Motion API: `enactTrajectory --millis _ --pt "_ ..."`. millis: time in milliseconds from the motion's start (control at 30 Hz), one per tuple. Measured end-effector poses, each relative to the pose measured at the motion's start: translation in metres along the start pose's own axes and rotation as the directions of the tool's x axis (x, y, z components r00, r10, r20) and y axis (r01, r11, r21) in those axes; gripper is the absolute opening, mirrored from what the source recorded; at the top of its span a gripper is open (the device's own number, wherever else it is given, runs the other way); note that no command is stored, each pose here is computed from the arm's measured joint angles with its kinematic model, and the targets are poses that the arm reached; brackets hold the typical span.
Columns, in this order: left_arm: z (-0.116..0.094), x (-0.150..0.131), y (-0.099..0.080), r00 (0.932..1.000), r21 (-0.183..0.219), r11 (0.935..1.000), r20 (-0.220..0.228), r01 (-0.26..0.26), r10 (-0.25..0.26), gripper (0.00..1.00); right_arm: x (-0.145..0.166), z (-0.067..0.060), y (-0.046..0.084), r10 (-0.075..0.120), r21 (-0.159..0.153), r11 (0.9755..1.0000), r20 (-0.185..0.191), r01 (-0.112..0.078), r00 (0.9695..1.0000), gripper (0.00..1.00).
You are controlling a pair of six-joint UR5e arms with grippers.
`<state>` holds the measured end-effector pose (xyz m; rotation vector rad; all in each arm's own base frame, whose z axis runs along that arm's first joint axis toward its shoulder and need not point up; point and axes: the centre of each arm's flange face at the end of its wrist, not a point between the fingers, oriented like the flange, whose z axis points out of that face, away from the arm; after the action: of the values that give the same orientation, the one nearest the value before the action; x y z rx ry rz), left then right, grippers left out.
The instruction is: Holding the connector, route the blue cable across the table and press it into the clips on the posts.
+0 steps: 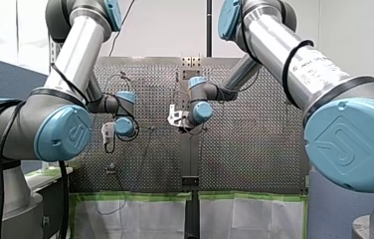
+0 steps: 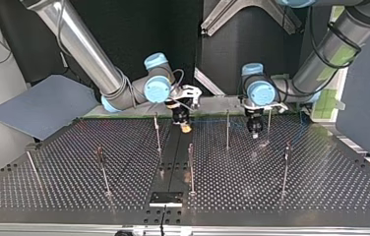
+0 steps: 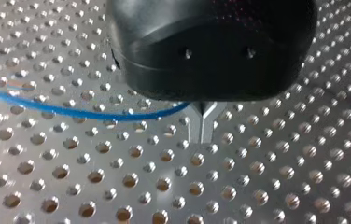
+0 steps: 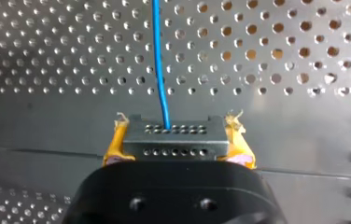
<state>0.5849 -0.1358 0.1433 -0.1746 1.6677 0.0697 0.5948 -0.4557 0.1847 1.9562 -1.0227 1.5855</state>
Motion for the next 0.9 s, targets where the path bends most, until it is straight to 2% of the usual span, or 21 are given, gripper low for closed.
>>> enactTrajectory --millis 133,167,200,267,300,333,367,400,433,467,500,533,567,800,900 --pt "0.003 -0.001 0.002 1.0000 0.001 1.0000 0.001 0.002 -0.002 0.00 0.000 0.001 0.004 0.002 0.000 1.0000 0.000 -0.002 1.0000 0.00" --pt "0.003 -0.001 0.002 1.0000 0.004 1.0000 -0.001 0.003 -0.003 0.05 0.000 0.001 0.004 0.002 0.001 1.0000 0.000 -0.002 1.0000 0.00" --pt "0.003 -0.001 0.002 1.0000 0.010 0.9999 -0.004 0.004 -0.004 0.05 0.000 0.001 0.005 0.002 0.001 1.0000 0.001 -0.002 1.0000 0.00" --pt "0.002 0.000 0.001 0.9999 0.016 0.9999 -0.013 0.006 -0.006 0.25 0.000 0.001 0.005 0.002 0.002 1.0000 0.001 -0.002 1.0000 0.00" --pt "0.001 0.001 0.001 0.9998 0.018 0.9998 -0.021 0.006 -0.006 0.25 0.000 0.001 0.005 0.002 0.002 1.0000 0.001 -0.002 1.0000 0.00" --pt "0.001 0.001 0.001 0.9996 0.019 0.9998 -0.029 0.006 -0.005 0.39 0.000 0.001 0.005 0.002 0.002 1.0000 0.001 -0.002 1.0000 0.00" --pt "0.000 0.002 0.001 0.9993 0.020 0.9998 -0.036 0.005 -0.004 0.49 0.000 0.001 0.005 0.002 0.002 1.0000 0.001 -0.002 1.0000 0.00" --pt "-0.001 0.003 0.002 0.9989 0.020 0.9998 -0.046 0.003 -0.002 0.49 0.000 0.001 0.005 0.002 0.002 1.0000 0.001 -0.002 1.0000 0.00" --pt "-0.002 0.004 0.002 0.9985 0.020 0.9998 -0.055 0.001 0.000 0.60 0.000 0.001 0.005 0.002 0.003 1.0000 0.001 -0.002 1.0000 0.00" --pt "-0.003 0.005 0.002 0.9980 0.020 0.9998 -0.064 -0.002 0.003 0.76 0.000 0.001 0.005 0.002 0.003 1.0000 0.001 -0.002 1.0000 0.00" --pt "-0.005 0.006 0.002 0.9971 0.019 0.9998 -0.075 -0.007 0.008 0.76 0.000 0.001 0.005 0.002 0.003 1.0000 0.001 -0.002 1.0000 0.00" --pt "-0.007 0.008 0.002 0.9963 0.020 0.9997 -0.084 -0.011 0.013 0.96 0.000 0.001 0.005 0.002 0.003 1.0000 0.001 -0.002 1.0000 0.00" --pt "-0.009 0.010 0.001 0.9953 0.020 0.9997 -0.095 -0.016 0.018 1.00 0.000 0.001 0.005 0.002 0.003 1.0000 0.001 -0.002 1.0000 0.00" --pt "-0.029 0.022 0.005 0.9847 0.001 0.9989 -0.168 -0.047 0.046 1.00 0.000 0.001 0.005 0.002 0.003 1.0000 0.003 -0.002 1.0000 0.00" --pt "-0.038 0.019 0.006 0.9858 -0.002 0.9993 -0.164 -0.037 0.036 1.00 0.000 0.001 0.006 0.003 0.002 1.0000 0.004 -0.003 1.0000 0.00"
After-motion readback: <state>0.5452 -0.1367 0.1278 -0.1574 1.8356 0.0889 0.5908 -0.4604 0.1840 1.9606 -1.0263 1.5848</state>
